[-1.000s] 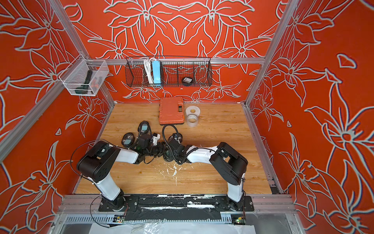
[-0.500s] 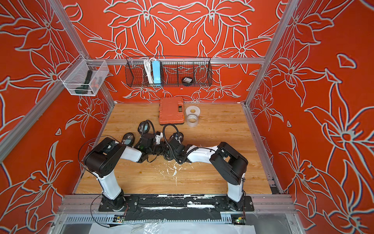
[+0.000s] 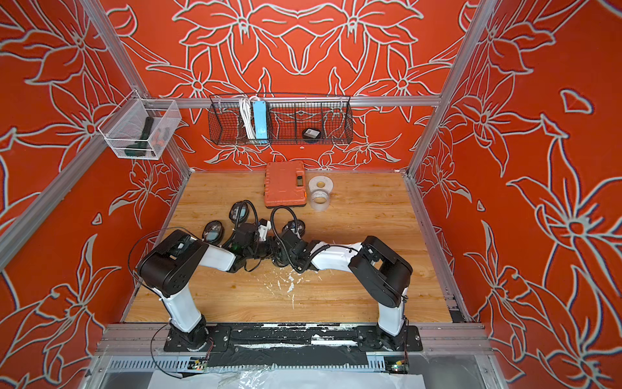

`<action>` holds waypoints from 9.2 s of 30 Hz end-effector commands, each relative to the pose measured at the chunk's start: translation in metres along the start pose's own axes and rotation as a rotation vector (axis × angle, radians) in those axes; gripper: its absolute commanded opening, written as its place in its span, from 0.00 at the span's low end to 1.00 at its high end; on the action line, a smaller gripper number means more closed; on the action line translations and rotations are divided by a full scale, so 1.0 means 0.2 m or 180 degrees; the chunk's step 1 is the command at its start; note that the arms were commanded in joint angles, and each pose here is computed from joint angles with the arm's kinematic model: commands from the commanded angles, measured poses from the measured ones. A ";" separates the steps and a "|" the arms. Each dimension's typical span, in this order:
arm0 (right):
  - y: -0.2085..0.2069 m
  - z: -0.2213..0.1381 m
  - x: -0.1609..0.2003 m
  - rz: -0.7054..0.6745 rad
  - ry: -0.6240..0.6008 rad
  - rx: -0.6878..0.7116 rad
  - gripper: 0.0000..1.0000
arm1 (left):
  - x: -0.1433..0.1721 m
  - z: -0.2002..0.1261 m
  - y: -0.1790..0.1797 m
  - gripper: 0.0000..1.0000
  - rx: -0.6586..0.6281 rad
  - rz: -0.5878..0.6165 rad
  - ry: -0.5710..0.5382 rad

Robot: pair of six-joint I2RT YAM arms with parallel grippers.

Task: Pack away charging kits
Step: Pick up the storage bag at the center of the board, then zip the zipper on the storage bag.

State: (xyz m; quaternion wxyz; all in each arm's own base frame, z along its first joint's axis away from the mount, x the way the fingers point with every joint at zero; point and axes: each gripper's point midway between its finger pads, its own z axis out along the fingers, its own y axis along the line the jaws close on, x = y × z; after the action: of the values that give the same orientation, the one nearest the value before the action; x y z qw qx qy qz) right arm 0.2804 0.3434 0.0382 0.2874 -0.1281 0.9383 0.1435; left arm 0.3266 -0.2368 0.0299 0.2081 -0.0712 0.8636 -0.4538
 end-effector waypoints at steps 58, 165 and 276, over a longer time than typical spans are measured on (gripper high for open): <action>0.73 -1.43 -0.17 -0.1460 -0.2885 -0.1699 0.34 | -0.07 -1.71 -1.39 0.00 0.1983 0.1967 -0.3088; 0.92 -1.32 -0.42 -0.0904 -0.2443 -0.1509 0.00 | -0.12 -1.66 -1.24 0.00 0.1582 0.1838 -0.3286; 0.60 -1.44 -0.53 -0.1352 -0.2162 -0.1802 0.00 | -0.04 -1.29 -1.28 0.00 0.1378 0.1482 -0.1667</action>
State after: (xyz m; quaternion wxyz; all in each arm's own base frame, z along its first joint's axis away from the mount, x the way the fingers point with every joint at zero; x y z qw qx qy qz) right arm 0.1779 0.3778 0.3407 0.5096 -0.3156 0.6965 0.3945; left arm 0.2097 -0.1892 0.3566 0.5194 0.0499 0.6601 -0.5404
